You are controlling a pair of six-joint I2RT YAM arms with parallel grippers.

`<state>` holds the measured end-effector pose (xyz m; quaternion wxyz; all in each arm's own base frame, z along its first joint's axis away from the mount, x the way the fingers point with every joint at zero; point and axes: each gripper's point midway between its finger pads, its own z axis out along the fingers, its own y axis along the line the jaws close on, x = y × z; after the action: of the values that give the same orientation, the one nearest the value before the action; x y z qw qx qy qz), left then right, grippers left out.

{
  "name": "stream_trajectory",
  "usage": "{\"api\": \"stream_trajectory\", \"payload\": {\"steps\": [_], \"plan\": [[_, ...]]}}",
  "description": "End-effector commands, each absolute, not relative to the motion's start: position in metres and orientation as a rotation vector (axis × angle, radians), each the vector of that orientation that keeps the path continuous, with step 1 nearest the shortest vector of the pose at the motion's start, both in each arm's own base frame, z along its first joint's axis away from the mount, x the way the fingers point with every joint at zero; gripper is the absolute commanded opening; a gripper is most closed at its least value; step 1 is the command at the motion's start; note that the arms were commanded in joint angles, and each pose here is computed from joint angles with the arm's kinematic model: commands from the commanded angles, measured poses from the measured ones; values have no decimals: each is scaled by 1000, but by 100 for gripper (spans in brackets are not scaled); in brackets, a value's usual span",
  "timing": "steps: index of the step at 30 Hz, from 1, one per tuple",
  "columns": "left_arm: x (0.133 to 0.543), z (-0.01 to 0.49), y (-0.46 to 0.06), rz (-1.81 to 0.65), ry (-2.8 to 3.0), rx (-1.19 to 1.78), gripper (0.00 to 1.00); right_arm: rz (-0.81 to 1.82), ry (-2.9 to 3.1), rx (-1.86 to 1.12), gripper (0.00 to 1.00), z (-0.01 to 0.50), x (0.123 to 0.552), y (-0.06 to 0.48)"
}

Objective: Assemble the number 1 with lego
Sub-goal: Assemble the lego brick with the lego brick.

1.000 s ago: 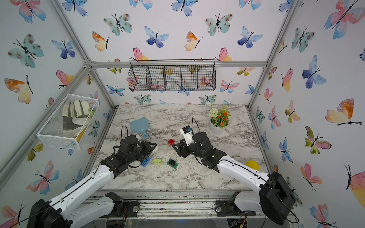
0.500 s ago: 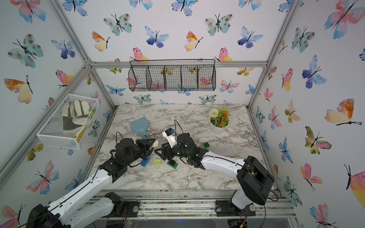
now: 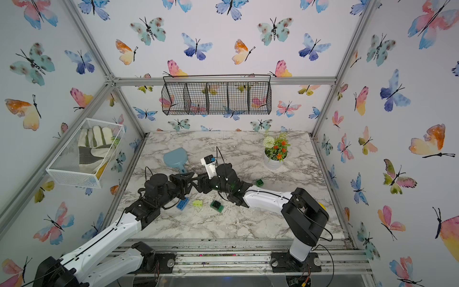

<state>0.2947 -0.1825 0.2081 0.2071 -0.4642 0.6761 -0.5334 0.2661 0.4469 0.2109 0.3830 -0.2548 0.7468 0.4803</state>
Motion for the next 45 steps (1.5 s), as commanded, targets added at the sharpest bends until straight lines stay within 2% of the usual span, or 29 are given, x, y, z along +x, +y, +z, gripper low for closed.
{"api": "stream_trajectory", "payload": {"steps": [1,9,14,15,19,22,26,29,32,36,45], "plan": [[298,217,-181,-1495,1851,-1292,17,1205,1876,-627,55,219,274,454],[300,216,-181,-1493,1845,-1304,17,1190,1885,-617,40,213,276,457],[301,217,-182,-1496,1842,-1304,19,1160,1885,-607,25,211,279,454],[301,217,-182,-1494,1843,-1305,25,1147,1888,-603,22,210,280,453],[299,214,-173,-1424,1843,-1302,67,1076,1913,-611,14,205,281,442],[295,207,-151,-1257,1845,-1283,80,944,1970,-646,11,195,283,422],[288,196,-111,-939,1856,-1157,81,732,2092,-798,8,174,274,389],[284,180,-97,-806,1930,-1021,81,595,2190,-1021,8,159,256,370],[284,161,-92,-786,2014,-922,80,492,2296,-1238,8,143,236,353],[281,136,-79,-758,2083,-940,79,393,2408,-1468,7,128,220,338],[276,125,-72,-740,2081,-981,78,286,2474,-1640,6,105,226,347]]}}
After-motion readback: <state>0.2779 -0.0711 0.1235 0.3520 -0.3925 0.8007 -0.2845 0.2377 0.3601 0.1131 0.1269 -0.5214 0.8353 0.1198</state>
